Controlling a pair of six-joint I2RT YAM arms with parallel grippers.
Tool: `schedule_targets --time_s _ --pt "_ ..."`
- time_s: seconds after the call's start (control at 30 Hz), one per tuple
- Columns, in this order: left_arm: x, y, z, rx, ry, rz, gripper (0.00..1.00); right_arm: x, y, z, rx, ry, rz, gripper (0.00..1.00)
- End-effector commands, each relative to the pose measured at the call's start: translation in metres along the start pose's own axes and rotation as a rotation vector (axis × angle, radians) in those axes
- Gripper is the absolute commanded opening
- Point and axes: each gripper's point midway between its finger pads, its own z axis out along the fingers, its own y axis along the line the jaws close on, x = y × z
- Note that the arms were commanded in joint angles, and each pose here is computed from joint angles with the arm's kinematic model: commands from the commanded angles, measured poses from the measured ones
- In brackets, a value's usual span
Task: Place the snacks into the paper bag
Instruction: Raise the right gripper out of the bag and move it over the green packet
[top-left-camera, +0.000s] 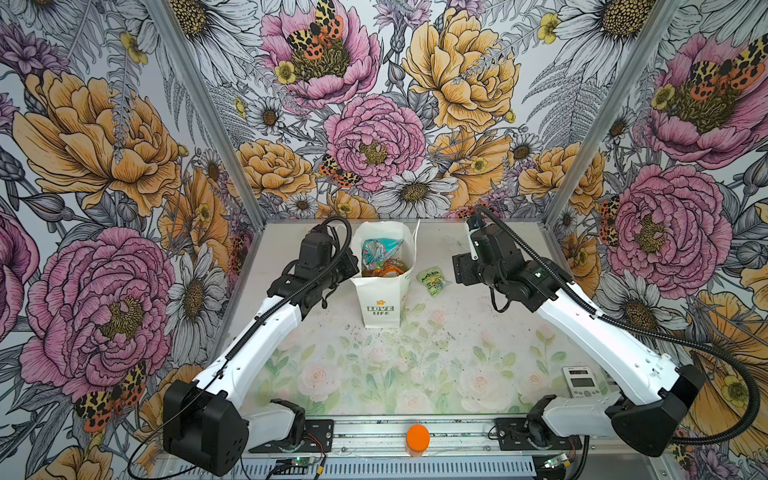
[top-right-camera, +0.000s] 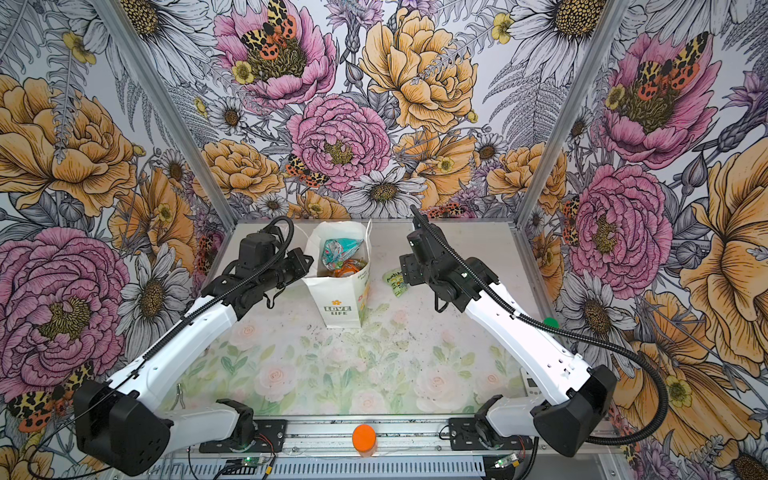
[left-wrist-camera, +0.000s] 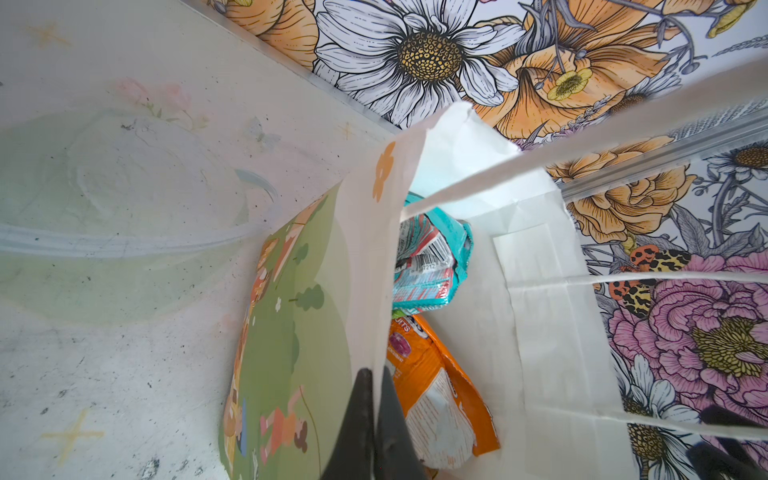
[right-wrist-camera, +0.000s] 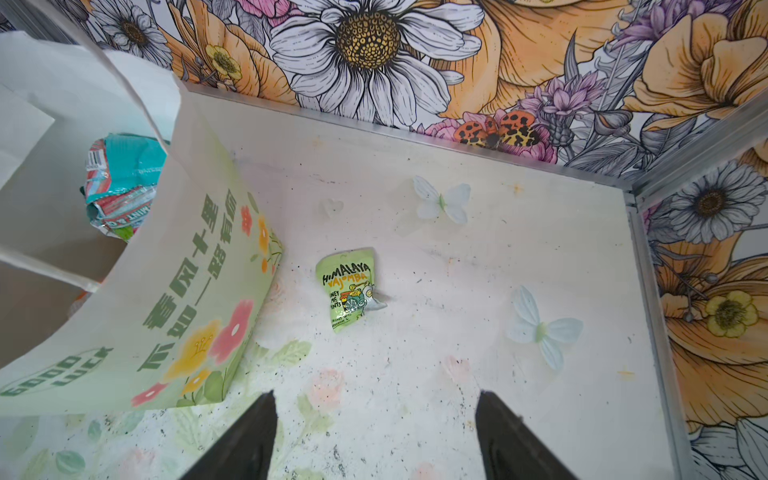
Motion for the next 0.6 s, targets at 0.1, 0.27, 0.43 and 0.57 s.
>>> schedule_targets --time_s 0.1,0.27,0.43,0.57 --pt "-0.012 -0.016 -0.009 0.043 -0.037 0.014 0.00 0.012 0.007 0.027 -0.029 0.074 0.002 0.83" --pt "-0.011 -0.014 -0.008 0.039 -0.035 0.015 0.00 0.022 0.005 0.051 -0.024 0.138 0.004 0.88" --pt "-0.012 -0.014 -0.009 0.039 -0.038 0.016 0.00 0.030 0.004 0.077 -0.046 0.207 0.027 0.90" --pt "-0.012 -0.013 -0.008 0.037 -0.037 0.013 0.00 0.034 0.003 0.097 -0.056 0.252 0.042 0.95"
